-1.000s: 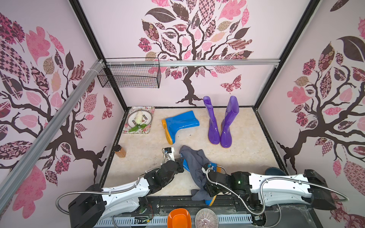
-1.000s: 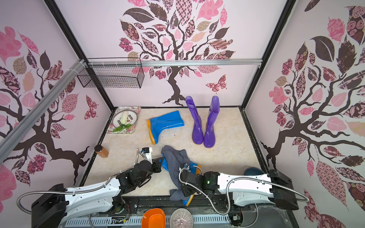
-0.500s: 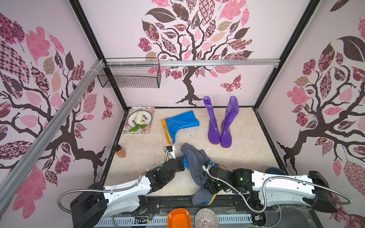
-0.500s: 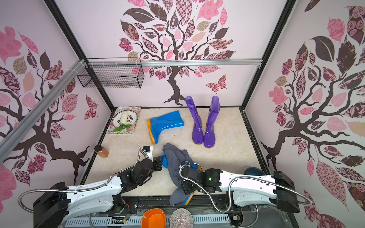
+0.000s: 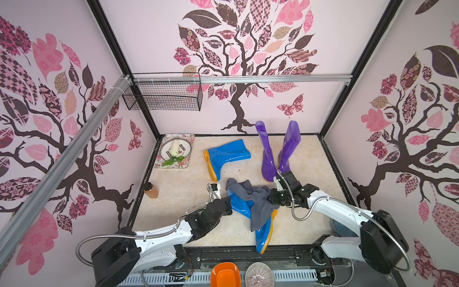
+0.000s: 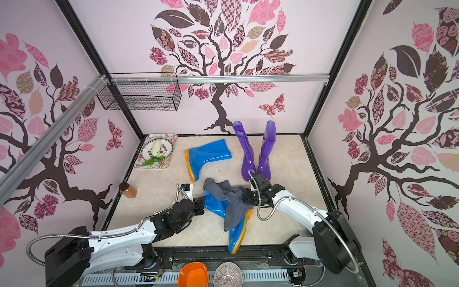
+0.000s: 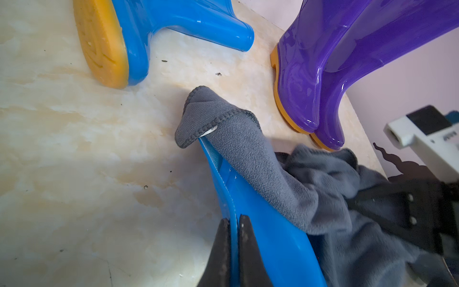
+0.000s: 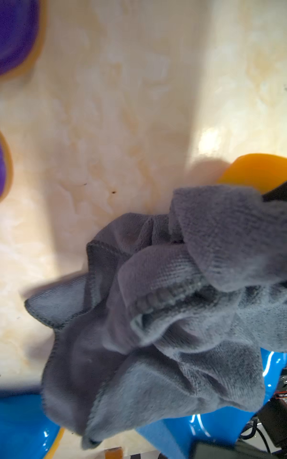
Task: Wipe the rubber boots with a cloth
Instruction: Wipe the dirt off the rubber boot.
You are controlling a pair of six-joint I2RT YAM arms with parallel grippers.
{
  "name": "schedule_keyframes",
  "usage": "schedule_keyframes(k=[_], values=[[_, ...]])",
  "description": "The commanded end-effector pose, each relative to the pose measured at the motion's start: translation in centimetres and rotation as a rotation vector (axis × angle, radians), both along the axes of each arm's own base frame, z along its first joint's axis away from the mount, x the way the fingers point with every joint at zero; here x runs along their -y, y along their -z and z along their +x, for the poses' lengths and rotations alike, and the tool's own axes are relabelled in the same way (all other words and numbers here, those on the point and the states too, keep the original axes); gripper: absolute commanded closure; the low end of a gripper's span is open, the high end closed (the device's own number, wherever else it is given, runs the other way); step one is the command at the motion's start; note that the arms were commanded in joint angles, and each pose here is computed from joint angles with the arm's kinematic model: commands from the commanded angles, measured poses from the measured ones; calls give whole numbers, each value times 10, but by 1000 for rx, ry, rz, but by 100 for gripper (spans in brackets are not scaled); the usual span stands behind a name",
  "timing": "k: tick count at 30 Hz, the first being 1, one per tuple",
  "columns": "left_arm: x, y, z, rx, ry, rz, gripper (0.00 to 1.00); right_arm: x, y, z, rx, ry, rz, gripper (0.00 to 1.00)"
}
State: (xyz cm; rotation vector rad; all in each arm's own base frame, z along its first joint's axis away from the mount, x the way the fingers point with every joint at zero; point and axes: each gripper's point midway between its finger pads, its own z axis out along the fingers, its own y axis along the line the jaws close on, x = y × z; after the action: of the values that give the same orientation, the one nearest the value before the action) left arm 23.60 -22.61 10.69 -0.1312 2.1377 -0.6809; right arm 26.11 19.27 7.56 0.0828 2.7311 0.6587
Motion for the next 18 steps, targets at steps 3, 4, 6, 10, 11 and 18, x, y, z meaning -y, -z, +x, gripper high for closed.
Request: schedule_keyframes(k=[3,4,6,10,11,18], values=[[17,-31,10,54,10,-84,100,-83,-32,34,118,-234,181,100],[17,-31,10,55,10,-84,100,-102,-35,33,141,-281,182,100],[17,-32,10,57,10,-84,100,-133,-37,32,166,-344,188,100],[13,-36,10,68,3,-75,100,-117,-13,43,99,-199,165,100],[11,-36,9,70,1,-72,100,-103,-7,44,97,-156,149,100],[0,-39,10,90,-38,-61,100,28,9,-2,101,125,-165,100]])
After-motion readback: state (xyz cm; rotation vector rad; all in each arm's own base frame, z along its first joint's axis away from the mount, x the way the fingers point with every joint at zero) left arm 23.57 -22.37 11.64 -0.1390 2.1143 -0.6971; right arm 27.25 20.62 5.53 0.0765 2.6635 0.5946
